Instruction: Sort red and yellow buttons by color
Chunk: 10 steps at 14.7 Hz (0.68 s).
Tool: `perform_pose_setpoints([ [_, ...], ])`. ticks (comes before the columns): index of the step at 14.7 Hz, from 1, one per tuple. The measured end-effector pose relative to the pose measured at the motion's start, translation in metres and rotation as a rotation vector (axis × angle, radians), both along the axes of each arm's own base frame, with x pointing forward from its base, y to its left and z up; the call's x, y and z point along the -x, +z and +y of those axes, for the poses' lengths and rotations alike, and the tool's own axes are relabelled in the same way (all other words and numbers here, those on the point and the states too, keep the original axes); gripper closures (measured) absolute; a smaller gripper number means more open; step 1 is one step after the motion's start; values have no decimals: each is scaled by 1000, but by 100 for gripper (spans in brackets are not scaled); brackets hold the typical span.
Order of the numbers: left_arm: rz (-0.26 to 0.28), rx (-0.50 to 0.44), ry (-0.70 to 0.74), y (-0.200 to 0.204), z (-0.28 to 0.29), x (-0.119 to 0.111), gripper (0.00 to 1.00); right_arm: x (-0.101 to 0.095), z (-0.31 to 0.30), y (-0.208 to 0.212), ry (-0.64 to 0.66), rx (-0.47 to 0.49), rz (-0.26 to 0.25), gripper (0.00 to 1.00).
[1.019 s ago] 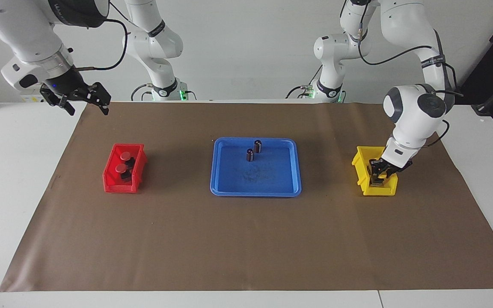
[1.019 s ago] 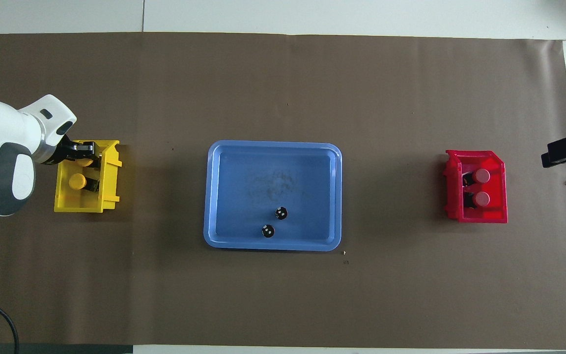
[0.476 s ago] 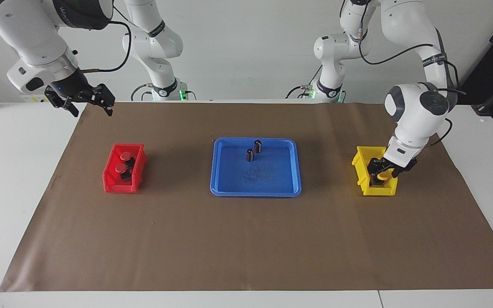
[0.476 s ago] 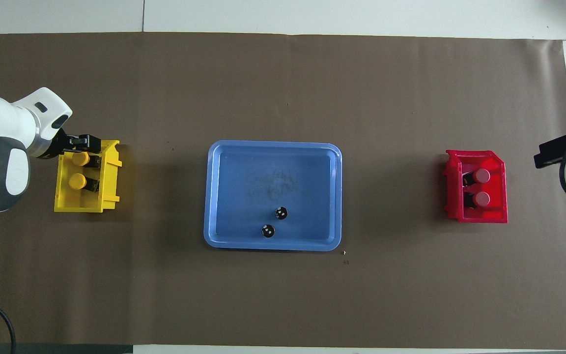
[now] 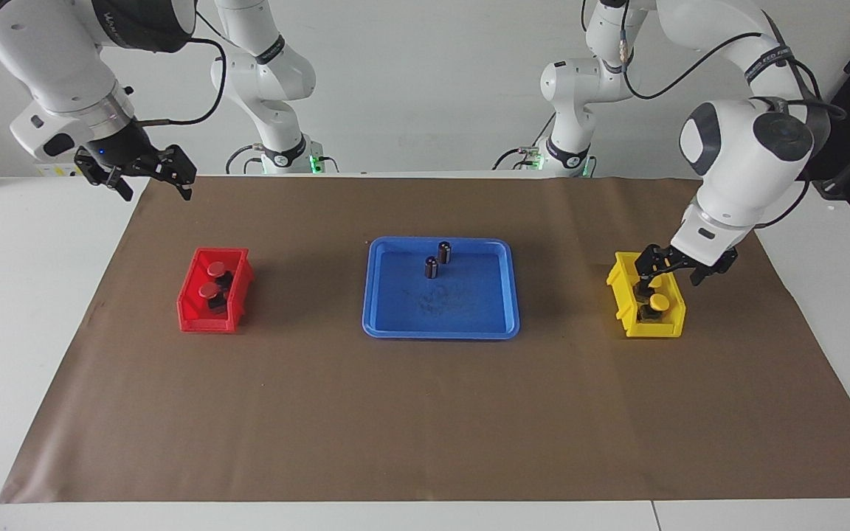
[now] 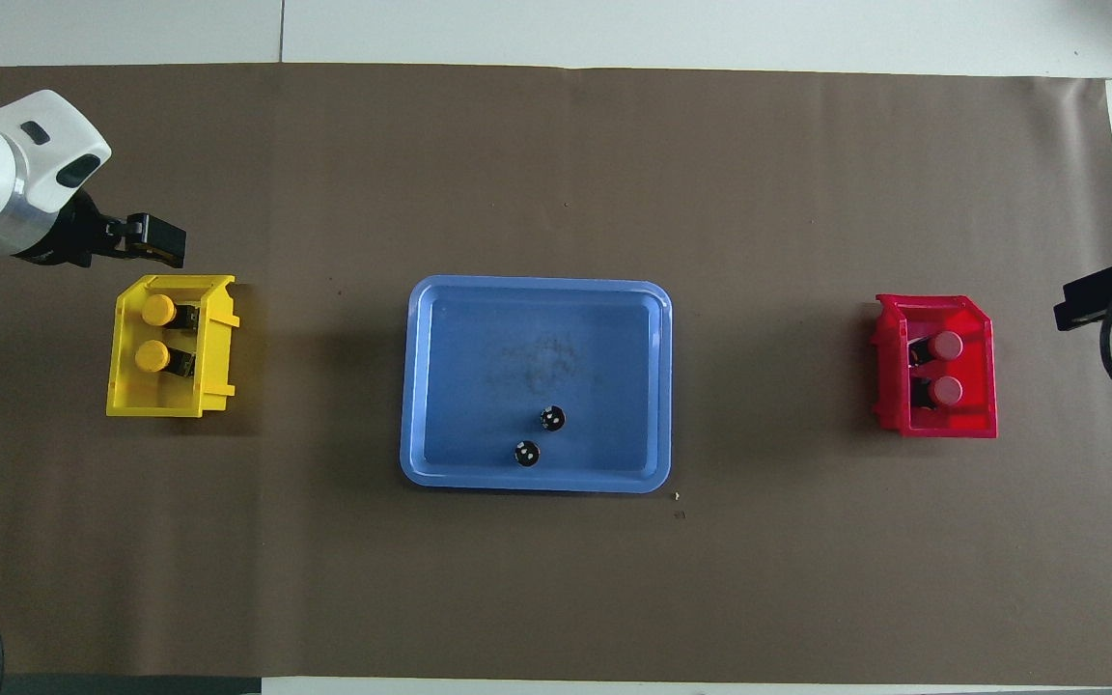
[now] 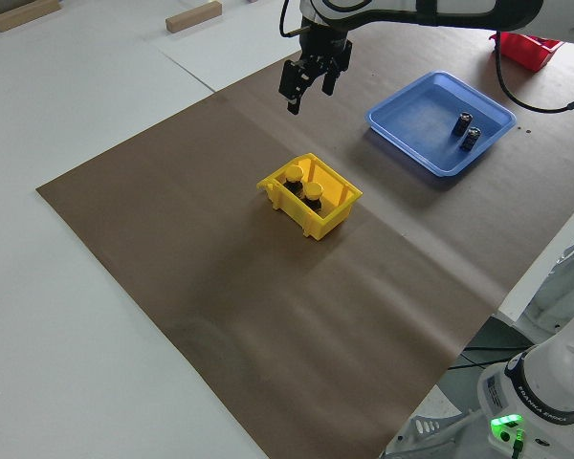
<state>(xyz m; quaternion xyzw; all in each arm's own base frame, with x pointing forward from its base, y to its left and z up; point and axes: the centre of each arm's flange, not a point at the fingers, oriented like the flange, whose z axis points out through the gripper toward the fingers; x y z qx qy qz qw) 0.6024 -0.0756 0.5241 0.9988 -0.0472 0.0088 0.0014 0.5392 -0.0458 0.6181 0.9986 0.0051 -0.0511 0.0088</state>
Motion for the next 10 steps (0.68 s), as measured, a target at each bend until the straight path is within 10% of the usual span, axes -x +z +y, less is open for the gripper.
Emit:
perform_pose_setpoints([
  [10, 89, 0, -35, 77, 24, 20, 0, -1, 0, 1, 1, 3, -6, 0],
])
